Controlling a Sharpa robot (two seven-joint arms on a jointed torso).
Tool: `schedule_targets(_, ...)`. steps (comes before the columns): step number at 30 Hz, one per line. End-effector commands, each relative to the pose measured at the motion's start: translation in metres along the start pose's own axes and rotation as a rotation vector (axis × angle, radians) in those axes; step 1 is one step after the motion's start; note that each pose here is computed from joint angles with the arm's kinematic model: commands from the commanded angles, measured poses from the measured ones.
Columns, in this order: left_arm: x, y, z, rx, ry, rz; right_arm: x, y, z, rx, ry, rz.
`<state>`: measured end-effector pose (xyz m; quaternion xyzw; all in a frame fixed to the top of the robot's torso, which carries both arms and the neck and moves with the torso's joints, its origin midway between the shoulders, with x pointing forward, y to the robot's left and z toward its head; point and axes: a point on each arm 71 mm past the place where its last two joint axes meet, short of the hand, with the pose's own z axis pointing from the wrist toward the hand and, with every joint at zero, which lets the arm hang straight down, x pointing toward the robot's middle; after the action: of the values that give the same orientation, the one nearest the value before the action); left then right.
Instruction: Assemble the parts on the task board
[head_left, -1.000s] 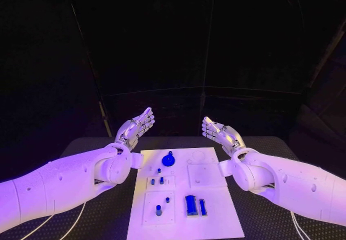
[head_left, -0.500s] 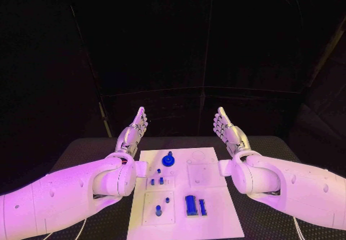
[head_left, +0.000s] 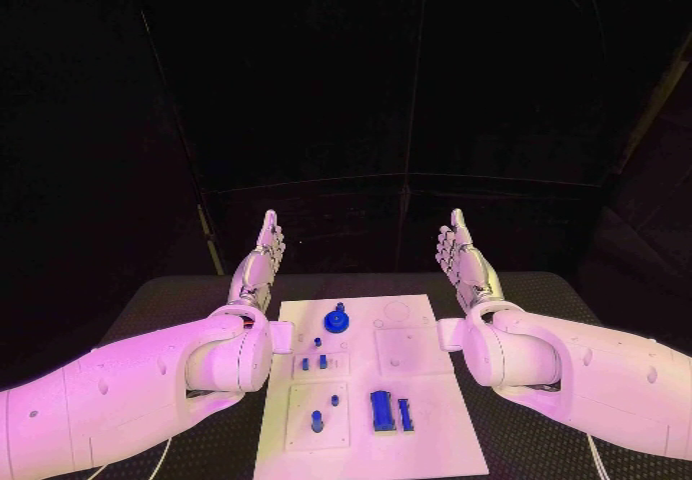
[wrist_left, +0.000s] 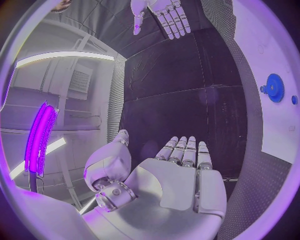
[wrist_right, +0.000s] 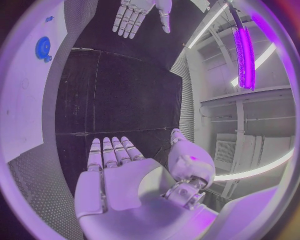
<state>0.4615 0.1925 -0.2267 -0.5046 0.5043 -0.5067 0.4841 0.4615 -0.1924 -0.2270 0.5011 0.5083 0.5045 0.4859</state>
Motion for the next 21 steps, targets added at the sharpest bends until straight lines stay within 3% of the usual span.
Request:
schedule_targets(1, 0.0001, -0.0025, 0.0002, 0.017, -0.005, 0.013, 0.0, 0.0028, 0.0002, -0.018, -0.008, -0.002)
schedule_targets(21, 0.0001, -0.0025, 0.0002, 0.017, -0.005, 0.013, 0.0, 0.0028, 0.0002, -0.018, -0.008, -0.002)
